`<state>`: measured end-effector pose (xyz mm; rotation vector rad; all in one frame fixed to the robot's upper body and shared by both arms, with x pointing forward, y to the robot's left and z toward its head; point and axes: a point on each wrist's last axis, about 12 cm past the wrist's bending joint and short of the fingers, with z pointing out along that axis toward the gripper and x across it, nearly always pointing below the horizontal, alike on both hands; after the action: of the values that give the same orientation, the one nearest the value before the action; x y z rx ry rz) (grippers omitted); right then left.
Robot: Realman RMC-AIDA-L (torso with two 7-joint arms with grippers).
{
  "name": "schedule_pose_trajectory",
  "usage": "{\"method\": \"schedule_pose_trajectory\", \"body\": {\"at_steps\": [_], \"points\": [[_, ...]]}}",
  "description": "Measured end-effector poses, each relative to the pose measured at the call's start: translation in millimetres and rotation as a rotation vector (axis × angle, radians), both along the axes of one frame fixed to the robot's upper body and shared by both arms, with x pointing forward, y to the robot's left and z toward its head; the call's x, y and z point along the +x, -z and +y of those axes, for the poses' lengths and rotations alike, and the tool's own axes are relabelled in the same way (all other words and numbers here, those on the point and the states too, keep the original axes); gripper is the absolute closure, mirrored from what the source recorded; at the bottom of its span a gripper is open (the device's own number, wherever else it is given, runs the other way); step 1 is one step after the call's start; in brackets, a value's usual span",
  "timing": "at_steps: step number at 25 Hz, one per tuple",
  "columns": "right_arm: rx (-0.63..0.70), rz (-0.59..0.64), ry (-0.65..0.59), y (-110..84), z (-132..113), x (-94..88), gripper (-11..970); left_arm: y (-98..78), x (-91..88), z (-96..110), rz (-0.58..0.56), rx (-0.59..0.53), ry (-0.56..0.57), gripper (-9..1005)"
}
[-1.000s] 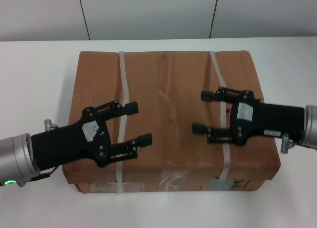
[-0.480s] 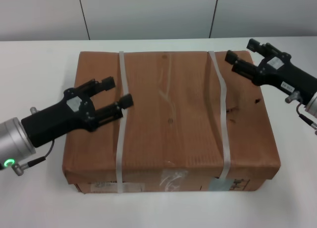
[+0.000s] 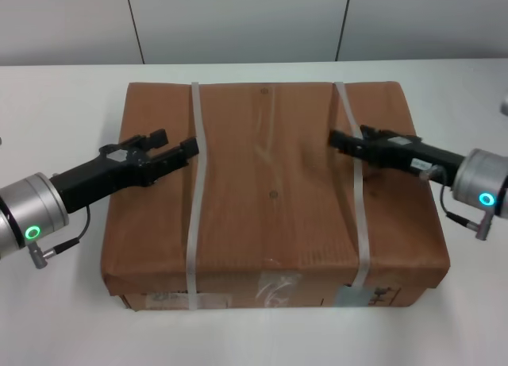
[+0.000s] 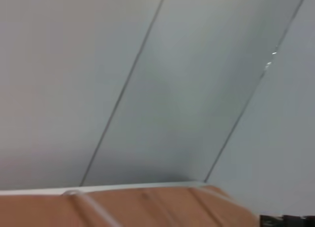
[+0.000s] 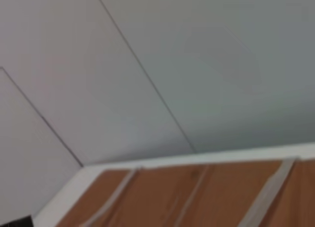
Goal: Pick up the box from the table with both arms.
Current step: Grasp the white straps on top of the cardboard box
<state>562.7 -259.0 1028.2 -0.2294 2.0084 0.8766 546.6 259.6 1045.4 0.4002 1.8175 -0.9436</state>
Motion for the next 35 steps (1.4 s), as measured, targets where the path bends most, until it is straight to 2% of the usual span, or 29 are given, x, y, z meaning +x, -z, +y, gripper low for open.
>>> {"method": "schedule_pose_trajectory", "body": {"at_steps": [11, 19, 35], "points": [[0.018, 0.067, 0.003, 4.2, 15.8, 7.1, 106, 5.2, 8.7, -2.3, 0.074, 0.022, -0.046, 225], [0.016, 0.097, -0.025, 5.5, 31.4, 11.0, 107, 6.5, 16.0, -17.7, 0.114, 0.043, 0.009, 226], [0.025, 0.052, -0.111, -8.2, 49.7, 21.2, 109, 3.4, 22.9, -34.6, 0.141, 0.066, 0.078, 226]]}}
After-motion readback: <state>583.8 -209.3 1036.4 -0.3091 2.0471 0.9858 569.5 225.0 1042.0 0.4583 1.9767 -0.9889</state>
